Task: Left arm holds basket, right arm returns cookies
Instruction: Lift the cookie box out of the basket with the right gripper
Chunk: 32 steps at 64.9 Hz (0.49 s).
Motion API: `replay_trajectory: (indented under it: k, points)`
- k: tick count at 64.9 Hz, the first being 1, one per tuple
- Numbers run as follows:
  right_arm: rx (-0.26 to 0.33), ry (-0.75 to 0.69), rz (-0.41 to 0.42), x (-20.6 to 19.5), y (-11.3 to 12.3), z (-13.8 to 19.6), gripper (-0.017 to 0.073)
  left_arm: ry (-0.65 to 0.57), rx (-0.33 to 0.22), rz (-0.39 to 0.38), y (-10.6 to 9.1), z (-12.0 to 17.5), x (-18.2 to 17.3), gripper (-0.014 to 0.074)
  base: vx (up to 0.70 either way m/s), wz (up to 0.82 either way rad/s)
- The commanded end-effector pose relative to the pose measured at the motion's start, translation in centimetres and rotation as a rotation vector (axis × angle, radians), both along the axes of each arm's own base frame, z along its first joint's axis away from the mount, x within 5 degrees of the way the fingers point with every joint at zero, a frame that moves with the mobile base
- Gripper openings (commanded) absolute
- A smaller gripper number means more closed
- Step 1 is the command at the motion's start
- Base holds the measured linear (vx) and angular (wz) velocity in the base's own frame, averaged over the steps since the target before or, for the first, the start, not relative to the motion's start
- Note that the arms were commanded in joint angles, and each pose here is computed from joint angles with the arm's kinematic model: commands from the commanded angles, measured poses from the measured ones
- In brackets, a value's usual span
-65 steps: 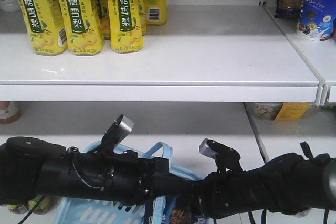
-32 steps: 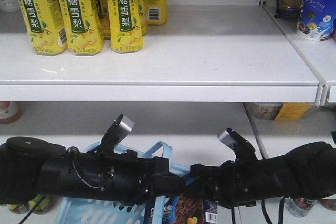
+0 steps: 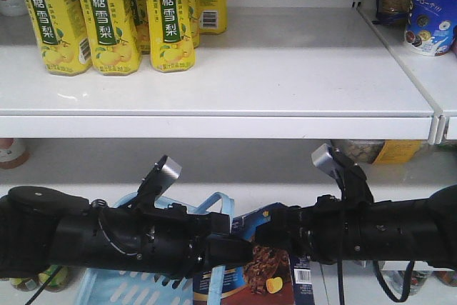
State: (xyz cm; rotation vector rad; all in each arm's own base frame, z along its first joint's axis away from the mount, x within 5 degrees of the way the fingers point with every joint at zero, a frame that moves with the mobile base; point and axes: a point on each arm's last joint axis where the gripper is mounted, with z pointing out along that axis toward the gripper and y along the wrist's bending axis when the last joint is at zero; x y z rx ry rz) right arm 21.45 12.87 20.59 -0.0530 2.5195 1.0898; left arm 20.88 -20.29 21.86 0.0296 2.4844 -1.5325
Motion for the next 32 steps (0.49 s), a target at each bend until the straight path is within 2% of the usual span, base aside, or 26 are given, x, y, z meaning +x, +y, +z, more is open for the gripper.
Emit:
replay_trajectory:
  k: [1,12,24,32]
  points:
    - [0.018,-0.074,-0.046,0.1,-0.4,2.2,0.0178,-0.036,-0.097,0.01,-0.3,2.2,0.1,-0.0006,0.0,0.0]
    - [-0.023,-0.12,-0.039,-0.9,-1.1,3.5,0.0178,-0.036,-0.097,0.01,-0.3,2.2,0.1,-0.0006,0.0,0.0]
    - [-0.042,-0.192,-0.039,-2.3,-1.8,5.4,0.0178,-0.036,-0.097,0.01,-0.3,2.2,0.1,-0.0006,0.0,0.0]
    - [-0.074,-0.257,-0.063,-3.3,-2.7,6.8,0.0178,-0.036,-0.097,0.01,-0.3,2.2,0.1,-0.0006,0.0,0.0]
